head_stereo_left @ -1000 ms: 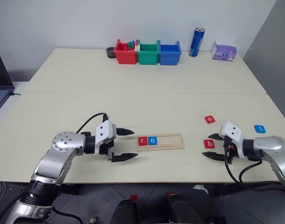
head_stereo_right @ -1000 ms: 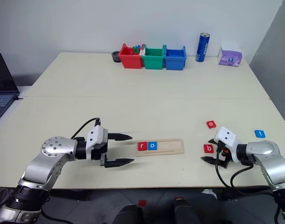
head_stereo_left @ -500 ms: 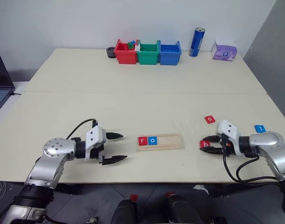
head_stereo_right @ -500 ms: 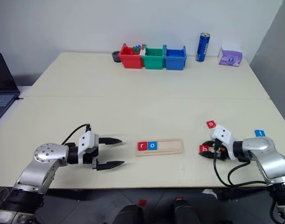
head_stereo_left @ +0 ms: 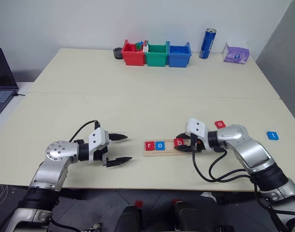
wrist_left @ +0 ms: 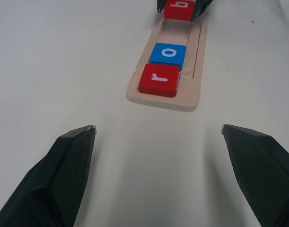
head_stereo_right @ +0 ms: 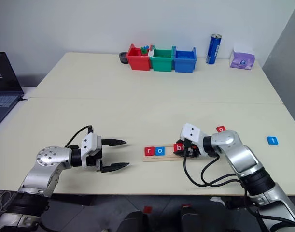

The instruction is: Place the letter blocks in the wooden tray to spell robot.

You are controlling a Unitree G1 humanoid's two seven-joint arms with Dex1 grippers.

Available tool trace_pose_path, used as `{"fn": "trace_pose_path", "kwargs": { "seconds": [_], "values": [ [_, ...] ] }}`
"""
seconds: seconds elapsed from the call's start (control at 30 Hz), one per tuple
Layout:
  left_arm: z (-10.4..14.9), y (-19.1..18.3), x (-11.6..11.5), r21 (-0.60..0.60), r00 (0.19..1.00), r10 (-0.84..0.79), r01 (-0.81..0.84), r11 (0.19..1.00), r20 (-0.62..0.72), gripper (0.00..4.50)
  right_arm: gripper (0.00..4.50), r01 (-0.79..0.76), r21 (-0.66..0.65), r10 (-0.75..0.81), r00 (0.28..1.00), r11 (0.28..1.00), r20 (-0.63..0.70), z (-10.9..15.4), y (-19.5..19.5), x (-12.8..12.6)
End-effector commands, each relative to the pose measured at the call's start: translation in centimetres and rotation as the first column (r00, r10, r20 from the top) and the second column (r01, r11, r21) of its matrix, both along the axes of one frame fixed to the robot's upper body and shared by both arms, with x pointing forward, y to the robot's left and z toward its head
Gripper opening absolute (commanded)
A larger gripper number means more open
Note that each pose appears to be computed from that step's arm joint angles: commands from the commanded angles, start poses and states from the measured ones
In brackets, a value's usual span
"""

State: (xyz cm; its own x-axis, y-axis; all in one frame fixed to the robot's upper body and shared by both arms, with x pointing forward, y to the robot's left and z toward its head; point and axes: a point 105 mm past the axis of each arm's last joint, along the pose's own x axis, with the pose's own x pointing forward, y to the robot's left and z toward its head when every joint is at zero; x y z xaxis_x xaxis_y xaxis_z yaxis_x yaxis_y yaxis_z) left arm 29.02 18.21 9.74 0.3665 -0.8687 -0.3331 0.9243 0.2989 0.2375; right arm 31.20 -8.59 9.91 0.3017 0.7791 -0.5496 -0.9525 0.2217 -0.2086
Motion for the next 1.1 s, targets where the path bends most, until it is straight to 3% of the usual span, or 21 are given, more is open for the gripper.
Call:
{"fn": "trace_pose_path", "kwargs": {
  "seconds": [0.03, 1.1],
  "values": [
    [1.2, -0.6, 0.1, -0.008, 0.999, -0.019, 0.020, 1.000, 0.046, 4.50, 1.86, -0.046, 0.001, 0.046, 0.998, 0.999, 0.046, 1.0, 0.9, 0.2],
    [1.2, -0.9, 0.0, 0.004, 0.998, -0.021, 0.021, 1.000, 0.064, 4.50, 1.86, -0.048, -0.003, 0.048, 0.998, 0.999, 0.046, 0.9, 2.9, 0.8]
  ]
}}
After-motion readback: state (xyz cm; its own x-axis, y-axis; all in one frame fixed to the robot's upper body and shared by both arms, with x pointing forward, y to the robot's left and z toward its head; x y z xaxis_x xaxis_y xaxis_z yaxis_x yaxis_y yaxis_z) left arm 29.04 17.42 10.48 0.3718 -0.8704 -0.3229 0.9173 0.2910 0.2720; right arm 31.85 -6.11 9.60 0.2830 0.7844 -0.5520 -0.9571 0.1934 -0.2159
